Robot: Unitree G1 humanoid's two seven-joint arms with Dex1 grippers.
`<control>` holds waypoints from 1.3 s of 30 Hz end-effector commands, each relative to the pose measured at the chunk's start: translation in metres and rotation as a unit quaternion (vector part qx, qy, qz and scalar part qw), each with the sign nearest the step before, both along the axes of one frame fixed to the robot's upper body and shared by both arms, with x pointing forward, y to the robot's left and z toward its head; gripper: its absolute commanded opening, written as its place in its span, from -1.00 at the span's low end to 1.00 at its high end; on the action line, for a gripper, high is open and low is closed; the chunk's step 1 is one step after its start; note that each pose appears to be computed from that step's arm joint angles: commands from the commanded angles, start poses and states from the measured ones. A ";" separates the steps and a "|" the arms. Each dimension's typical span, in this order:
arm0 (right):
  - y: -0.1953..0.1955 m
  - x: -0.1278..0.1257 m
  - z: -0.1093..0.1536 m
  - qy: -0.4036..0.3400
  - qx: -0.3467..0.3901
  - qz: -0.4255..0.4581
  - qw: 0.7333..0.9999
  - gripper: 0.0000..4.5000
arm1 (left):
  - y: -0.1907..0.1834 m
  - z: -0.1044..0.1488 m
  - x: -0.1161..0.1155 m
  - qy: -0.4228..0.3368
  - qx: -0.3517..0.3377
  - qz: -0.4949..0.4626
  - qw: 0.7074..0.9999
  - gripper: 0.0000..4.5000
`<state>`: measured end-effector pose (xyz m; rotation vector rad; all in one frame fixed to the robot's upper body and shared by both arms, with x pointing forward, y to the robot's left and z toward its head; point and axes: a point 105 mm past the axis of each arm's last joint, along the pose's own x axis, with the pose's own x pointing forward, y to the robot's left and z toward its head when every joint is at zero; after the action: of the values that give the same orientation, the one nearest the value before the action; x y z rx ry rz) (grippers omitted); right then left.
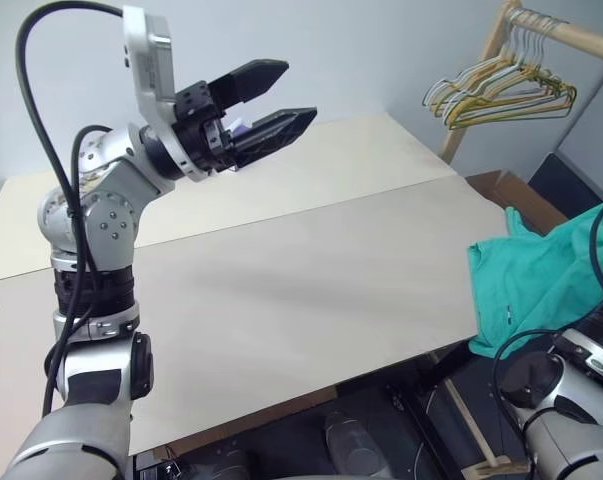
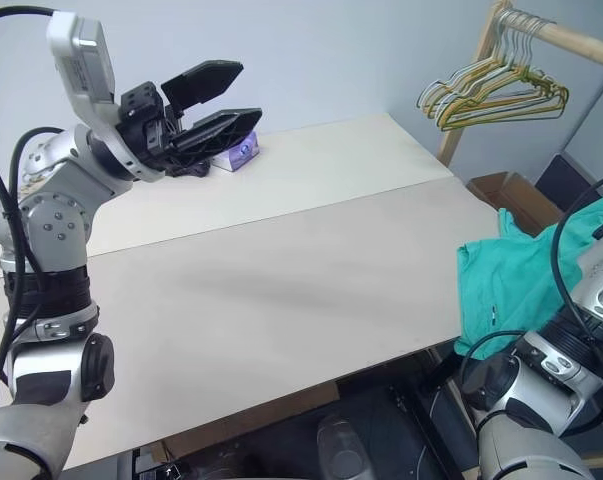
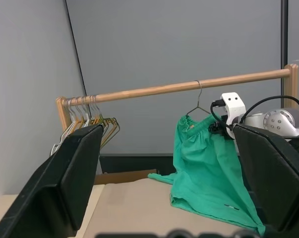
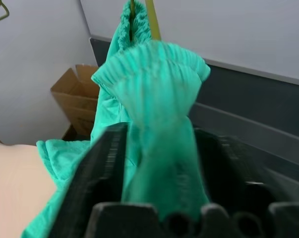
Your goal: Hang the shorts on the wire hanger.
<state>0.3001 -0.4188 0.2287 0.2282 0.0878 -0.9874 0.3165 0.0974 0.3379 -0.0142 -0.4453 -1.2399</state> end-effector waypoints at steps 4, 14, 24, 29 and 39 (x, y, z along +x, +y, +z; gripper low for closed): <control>0.005 -0.011 0.040 -0.040 -0.102 -0.015 0.994 0.98 | 0.000 0.012 -0.007 -0.031 0.002 0.002 1.000 1.00; 0.083 -0.024 0.106 -0.154 -0.425 0.073 0.889 0.98 | 0.011 -0.010 0.007 -0.026 0.039 0.069 0.997 1.00; 0.219 0.026 0.058 -0.142 -0.349 0.620 0.688 0.98 | 0.045 -0.073 0.005 -0.036 0.169 0.173 0.970 1.00; 0.253 0.036 0.026 -0.073 -0.312 0.762 0.563 0.98 | 0.063 -0.090 -0.015 -0.013 0.215 0.186 0.959 1.00; 0.271 0.040 0.016 -0.048 -0.294 0.825 0.480 0.98 | 0.070 -0.101 -0.031 -0.003 0.218 0.217 0.952 1.00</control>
<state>0.3422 -0.1459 0.2329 -0.4344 -0.0968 1.0313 0.2902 0.1701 0.2269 0.4215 -0.1115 -0.8822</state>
